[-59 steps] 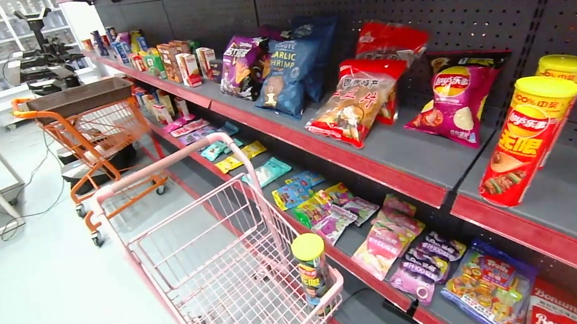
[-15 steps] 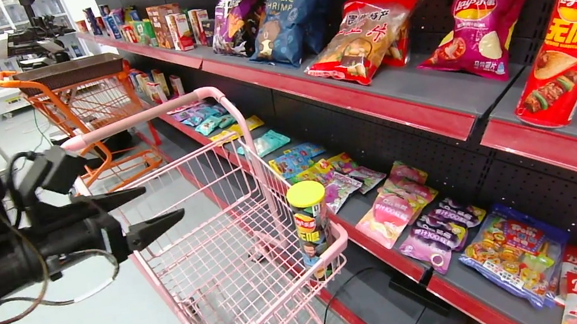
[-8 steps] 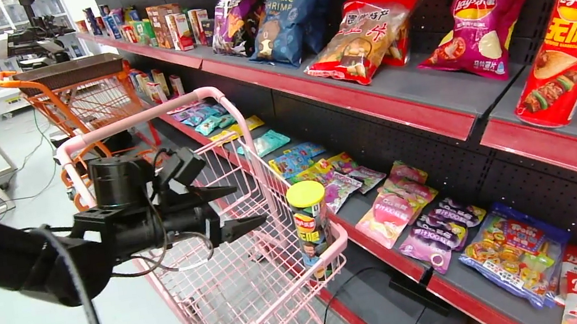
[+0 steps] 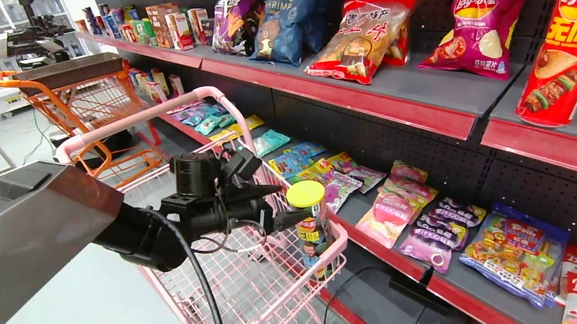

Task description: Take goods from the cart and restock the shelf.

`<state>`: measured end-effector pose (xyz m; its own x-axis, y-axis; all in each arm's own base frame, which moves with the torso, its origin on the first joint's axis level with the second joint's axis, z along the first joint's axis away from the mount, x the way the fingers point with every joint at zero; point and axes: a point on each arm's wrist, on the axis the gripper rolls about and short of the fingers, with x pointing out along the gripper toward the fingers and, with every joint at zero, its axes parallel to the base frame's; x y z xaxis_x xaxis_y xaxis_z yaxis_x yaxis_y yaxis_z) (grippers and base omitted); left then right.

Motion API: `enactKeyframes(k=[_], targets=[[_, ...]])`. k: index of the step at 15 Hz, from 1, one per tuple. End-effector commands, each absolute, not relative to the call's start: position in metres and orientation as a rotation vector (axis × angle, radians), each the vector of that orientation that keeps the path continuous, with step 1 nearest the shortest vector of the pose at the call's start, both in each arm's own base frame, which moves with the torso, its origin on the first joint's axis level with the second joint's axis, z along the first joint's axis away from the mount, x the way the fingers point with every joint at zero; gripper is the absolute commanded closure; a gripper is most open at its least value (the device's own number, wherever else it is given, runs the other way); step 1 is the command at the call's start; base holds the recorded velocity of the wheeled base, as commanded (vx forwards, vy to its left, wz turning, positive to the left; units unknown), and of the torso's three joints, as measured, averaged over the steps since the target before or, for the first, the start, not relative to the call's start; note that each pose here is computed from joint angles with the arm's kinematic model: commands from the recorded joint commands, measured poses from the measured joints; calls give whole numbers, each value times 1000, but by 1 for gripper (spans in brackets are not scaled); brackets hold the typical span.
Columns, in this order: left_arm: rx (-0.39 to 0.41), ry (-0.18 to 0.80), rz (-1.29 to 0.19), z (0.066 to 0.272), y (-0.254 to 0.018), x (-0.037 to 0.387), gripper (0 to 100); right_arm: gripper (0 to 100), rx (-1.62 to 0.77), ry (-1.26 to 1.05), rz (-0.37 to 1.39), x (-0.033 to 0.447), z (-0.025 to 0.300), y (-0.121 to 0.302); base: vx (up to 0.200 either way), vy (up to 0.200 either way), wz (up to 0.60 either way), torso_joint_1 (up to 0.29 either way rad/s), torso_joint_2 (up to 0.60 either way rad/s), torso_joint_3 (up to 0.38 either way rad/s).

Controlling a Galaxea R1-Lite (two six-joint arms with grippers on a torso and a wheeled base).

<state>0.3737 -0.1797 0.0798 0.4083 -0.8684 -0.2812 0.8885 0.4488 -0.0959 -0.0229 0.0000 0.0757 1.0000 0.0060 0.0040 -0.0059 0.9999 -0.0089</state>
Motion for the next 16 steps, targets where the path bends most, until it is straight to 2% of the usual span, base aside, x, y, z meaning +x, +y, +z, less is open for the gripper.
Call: enactKeyframes(k=[1, 7, 15, 16], targets=[[69, 330, -1114, 68, -185, 378, 0, 0, -9, -3, 6, -23, 76, 0, 0, 0, 0, 0, 0, 0], [57, 345, -1114, 54, -194, 388, 0, 0, -11, -3, 8, -23, 76, 0, 0, 0, 0, 0, 0, 0], [46, 330, -1101, 52, -217, 395, 0, 0, -11, -3, 8, -23, 76, 0, 0, 0, 0, 0, 0, 0], [46, 335, -1099, 51, -216, 394, 100, 0, -11, -3, 6, -23, 76, 0, 0, 0, 0, 0, 0, 0]])
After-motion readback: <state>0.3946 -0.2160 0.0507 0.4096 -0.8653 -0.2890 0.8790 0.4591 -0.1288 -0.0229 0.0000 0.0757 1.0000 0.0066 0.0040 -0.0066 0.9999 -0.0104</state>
